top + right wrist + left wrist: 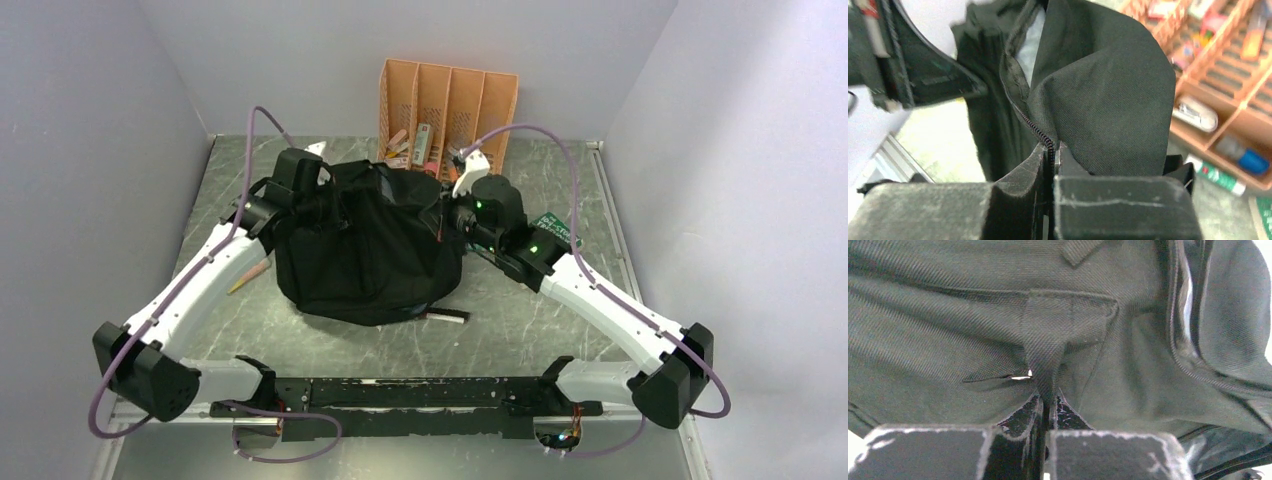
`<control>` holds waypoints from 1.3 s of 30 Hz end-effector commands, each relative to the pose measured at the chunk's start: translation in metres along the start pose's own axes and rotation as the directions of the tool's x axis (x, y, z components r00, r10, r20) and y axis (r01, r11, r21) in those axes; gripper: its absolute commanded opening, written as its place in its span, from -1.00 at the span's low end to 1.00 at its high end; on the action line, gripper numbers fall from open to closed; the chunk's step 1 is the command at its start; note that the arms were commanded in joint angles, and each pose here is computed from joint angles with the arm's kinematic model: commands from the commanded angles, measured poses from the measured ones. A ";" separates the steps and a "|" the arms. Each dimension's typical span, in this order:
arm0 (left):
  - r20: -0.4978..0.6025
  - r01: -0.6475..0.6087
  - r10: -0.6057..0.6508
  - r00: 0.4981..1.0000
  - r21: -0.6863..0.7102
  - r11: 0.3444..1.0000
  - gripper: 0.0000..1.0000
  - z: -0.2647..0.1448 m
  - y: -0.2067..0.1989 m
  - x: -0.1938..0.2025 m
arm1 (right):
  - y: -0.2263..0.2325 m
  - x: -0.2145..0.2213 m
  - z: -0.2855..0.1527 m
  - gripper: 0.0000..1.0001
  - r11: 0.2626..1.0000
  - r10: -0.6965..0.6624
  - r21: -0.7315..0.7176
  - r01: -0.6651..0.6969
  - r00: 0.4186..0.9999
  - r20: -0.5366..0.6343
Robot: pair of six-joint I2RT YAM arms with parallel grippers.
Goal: Pack the student bag
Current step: Adjust the student bag at the center of the board.
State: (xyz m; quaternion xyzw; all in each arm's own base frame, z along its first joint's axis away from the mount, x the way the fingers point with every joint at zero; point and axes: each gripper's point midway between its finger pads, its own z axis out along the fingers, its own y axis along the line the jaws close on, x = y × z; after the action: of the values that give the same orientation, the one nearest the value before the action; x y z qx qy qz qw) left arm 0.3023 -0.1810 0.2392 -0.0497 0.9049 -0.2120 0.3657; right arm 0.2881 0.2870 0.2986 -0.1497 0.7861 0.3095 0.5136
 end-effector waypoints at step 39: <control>-0.142 -0.069 0.070 0.987 0.009 0.998 -0.90 0.104 0.022 0.052 | -0.079 0.167 -0.050 0.42 0.945 0.233 0.285 -0.163 0.944 -0.232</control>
State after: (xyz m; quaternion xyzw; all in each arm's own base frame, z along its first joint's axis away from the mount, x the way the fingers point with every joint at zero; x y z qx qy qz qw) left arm 0.3263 -0.2053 0.1238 -0.0031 0.9387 -0.1910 0.2871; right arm 0.2327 0.2096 0.1351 -0.0465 0.8924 0.2150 0.3940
